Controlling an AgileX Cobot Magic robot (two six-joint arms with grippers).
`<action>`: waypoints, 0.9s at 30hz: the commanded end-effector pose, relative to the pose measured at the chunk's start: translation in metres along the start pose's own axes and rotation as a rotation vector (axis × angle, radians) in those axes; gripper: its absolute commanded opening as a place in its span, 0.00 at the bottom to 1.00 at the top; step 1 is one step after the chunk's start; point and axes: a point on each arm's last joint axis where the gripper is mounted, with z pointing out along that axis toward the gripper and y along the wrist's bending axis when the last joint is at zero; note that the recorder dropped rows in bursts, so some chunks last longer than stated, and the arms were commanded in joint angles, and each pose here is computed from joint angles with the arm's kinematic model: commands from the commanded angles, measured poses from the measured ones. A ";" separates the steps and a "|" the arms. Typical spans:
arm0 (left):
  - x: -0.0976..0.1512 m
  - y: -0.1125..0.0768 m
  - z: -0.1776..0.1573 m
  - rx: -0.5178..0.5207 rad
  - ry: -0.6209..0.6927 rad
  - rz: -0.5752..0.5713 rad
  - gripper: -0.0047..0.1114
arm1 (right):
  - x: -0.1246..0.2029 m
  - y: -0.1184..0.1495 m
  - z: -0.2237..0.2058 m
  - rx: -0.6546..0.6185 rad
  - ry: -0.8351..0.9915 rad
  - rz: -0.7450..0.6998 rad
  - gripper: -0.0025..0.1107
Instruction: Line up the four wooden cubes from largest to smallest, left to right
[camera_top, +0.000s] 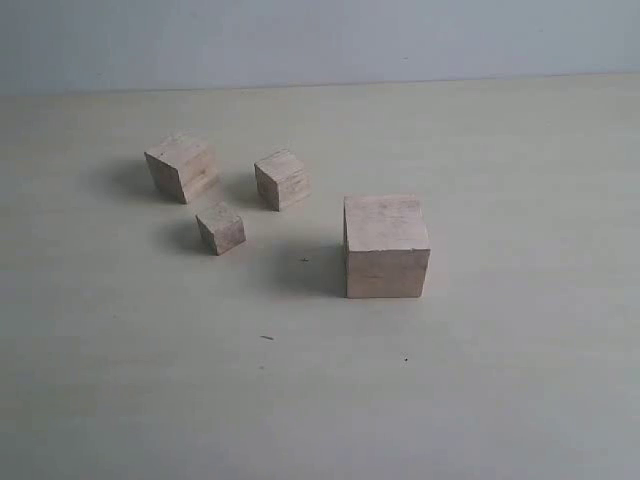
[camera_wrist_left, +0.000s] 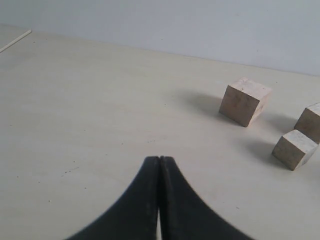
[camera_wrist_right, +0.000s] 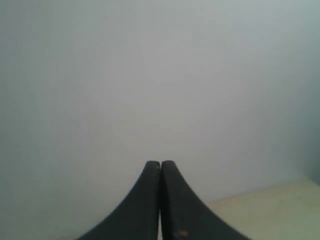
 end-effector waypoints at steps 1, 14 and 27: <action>-0.001 0.000 0.000 0.006 -0.013 0.004 0.04 | -0.040 0.019 0.029 -0.052 0.216 0.028 0.02; -0.001 0.000 0.000 0.006 -0.013 0.004 0.04 | -0.017 0.079 0.112 -0.442 0.903 -0.154 0.02; -0.001 0.000 0.000 0.006 -0.013 0.004 0.04 | 0.013 0.090 0.155 -0.394 0.985 0.124 0.02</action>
